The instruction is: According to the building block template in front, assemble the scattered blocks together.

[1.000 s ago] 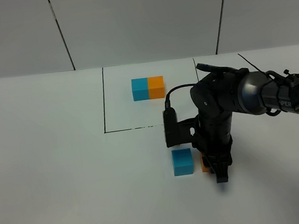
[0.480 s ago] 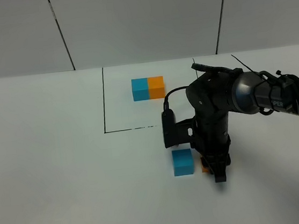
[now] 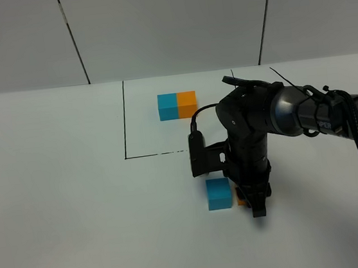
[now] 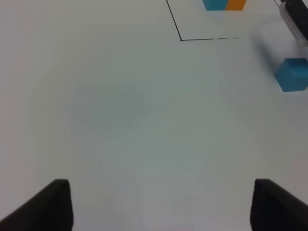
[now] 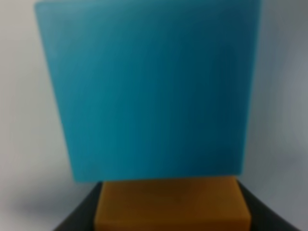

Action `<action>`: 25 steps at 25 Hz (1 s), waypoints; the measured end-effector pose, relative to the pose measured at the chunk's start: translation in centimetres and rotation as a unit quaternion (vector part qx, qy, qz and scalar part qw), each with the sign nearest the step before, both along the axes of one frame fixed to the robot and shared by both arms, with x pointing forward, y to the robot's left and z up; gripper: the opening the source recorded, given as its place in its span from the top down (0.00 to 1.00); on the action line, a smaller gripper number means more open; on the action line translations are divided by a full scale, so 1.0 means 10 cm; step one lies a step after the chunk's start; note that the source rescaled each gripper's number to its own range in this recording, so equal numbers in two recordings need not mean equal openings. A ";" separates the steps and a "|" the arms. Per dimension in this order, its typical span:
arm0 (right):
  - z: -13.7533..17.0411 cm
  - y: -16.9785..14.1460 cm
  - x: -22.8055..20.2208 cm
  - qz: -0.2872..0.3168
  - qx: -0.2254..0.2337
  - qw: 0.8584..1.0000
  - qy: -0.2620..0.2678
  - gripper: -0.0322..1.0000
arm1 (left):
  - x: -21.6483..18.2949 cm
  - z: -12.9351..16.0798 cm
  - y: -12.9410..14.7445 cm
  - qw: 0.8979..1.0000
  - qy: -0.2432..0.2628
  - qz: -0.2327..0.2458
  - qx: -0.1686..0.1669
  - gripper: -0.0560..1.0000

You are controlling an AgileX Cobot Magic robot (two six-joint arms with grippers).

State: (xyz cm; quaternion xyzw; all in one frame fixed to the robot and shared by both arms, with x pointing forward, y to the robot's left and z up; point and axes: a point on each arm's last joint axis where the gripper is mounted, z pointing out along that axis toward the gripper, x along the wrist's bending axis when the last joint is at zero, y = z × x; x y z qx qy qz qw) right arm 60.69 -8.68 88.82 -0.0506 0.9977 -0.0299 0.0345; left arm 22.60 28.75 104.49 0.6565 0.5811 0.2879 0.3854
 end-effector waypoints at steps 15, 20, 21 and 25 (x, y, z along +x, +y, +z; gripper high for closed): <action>0.00 0.02 -0.01 0.001 0.003 1.000 0.001 0.96 | 0.00 0.00 0.00 1.000 0.000 0.000 0.000 0.38; 0.00 0.03 -0.01 -0.001 0.005 1.000 0.001 0.96 | 0.00 0.00 0.00 1.000 0.000 0.000 0.000 0.38; 0.00 0.03 -0.01 0.000 0.005 1.000 0.001 0.96 | 0.00 0.00 0.00 1.000 0.000 0.000 0.000 0.38; 0.00 0.07 -0.03 0.004 0.005 1.000 0.001 0.96 | 0.00 0.00 0.00 1.000 0.000 0.000 0.000 0.38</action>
